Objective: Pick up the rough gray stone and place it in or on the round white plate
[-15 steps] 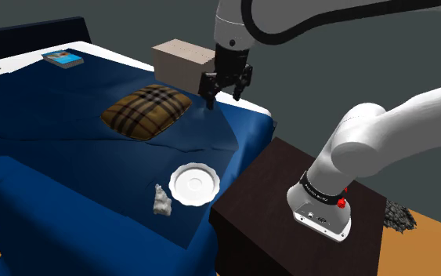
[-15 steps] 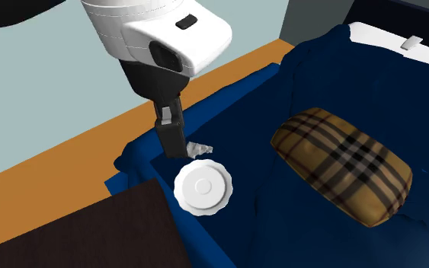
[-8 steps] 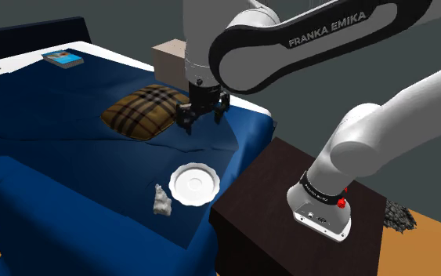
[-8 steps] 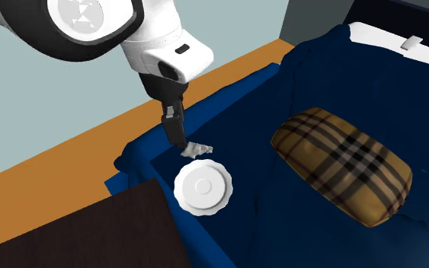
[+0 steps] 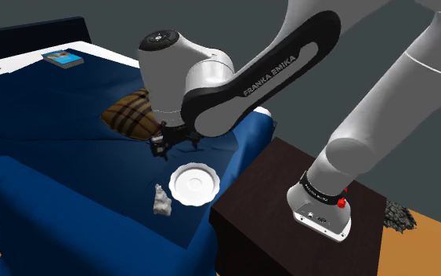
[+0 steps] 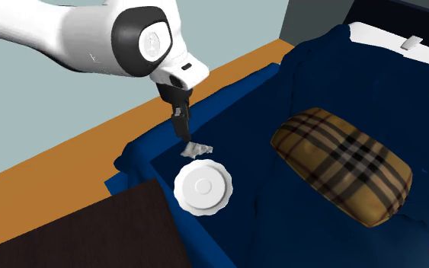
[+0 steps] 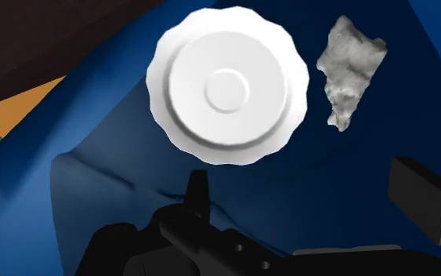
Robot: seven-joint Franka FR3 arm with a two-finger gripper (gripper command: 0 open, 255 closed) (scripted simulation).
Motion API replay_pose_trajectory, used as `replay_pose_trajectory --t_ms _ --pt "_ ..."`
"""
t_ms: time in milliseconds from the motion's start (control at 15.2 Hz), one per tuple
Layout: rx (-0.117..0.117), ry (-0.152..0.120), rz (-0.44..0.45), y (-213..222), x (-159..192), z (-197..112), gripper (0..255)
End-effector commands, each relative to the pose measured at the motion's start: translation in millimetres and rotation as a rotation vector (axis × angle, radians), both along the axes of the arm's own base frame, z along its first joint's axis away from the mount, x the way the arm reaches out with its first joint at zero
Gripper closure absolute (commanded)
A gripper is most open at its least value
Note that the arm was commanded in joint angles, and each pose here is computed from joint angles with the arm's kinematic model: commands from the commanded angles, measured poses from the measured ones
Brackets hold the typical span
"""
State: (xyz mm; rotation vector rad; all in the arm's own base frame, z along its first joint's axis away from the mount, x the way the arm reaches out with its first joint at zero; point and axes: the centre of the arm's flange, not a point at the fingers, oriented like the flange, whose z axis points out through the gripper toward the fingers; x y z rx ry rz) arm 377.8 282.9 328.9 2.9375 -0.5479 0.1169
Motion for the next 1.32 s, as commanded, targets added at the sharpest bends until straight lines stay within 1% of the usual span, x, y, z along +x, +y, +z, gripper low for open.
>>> replay_pose_trajectory --t_ms 0,660,726,1254 --pt "-0.016 -0.006 -0.016 18.9 4.3 -20.7 0" --pt "-0.1 -0.022 -0.086 98.5 44.3 -130.4 0" --pt "-0.105 -0.023 -0.091 103.2 47.1 -137.8 0" --pt "-0.105 -0.023 -0.091 92.5 49.2 -176.2 0"
